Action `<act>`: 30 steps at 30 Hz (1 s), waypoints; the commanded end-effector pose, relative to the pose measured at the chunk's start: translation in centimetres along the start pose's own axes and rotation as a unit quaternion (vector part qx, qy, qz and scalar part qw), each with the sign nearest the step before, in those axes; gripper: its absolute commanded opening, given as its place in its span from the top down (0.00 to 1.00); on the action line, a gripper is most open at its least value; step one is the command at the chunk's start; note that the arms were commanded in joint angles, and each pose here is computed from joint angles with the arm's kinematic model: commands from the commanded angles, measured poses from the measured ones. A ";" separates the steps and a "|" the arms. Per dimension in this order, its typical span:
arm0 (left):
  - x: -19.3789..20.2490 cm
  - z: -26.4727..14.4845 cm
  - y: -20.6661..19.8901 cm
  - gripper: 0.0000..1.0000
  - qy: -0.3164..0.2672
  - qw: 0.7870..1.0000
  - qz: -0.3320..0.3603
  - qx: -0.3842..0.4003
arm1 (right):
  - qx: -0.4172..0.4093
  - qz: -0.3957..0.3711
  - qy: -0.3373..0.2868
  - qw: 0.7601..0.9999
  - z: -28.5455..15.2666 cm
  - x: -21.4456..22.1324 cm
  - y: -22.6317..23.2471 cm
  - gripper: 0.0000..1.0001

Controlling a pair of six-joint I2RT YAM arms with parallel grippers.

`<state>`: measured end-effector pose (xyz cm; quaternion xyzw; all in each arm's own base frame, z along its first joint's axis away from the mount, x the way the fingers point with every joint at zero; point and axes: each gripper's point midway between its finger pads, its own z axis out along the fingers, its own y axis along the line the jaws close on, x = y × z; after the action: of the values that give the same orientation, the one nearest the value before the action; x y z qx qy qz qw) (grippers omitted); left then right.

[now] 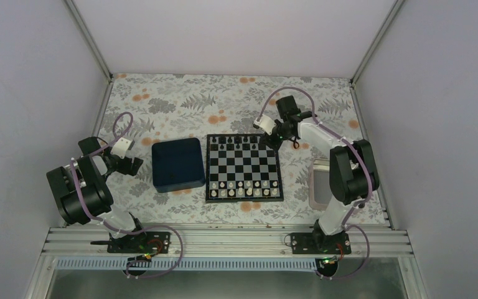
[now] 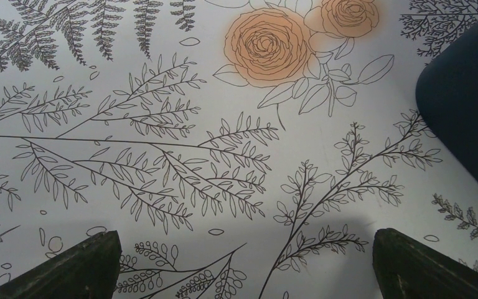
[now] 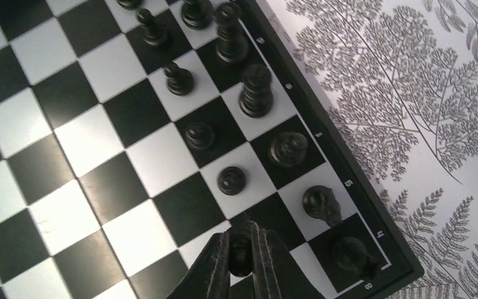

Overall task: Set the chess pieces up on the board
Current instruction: Place the chess piece on the chessboard.

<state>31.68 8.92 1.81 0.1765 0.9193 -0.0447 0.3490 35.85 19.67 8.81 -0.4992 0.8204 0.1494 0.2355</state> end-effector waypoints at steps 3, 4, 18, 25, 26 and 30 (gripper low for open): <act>1.0 0.1 -0.3 0.00 0.015 1.000 0.000 0.001 | -0.008 0.003 -0.004 1.000 1.6 1.5 -1.5 0.92; 1.1 0.2 -0.3 0.00 0.016 1.000 -0.001 0.001 | -0.010 0.004 -0.004 1.000 1.8 1.6 -1.6 0.92; 1.4 0.4 -0.4 0.00 0.021 1.000 -0.003 0.005 | -0.027 0.014 -0.005 1.000 3.1 1.9 -2.0 0.92; 1.4 0.4 -0.4 0.00 0.021 1.000 -0.003 0.007 | -0.031 0.017 0.003 0.999 3.8 2.5 -1.9 0.91; 1.4 0.4 -0.4 0.00 0.021 1.000 -0.002 0.007 | -0.031 0.017 0.003 0.999 3.8 2.6 -1.9 0.91; 1.6 0.5 -0.5 0.00 0.024 1.000 -0.004 0.008 | -0.032 0.019 0.007 0.999 4.1 2.7 -2.0 0.91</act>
<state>31.66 8.91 1.76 0.1764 0.9195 -0.0455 0.3484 36.95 18.55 3.98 -0.4879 0.8313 0.1720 0.2033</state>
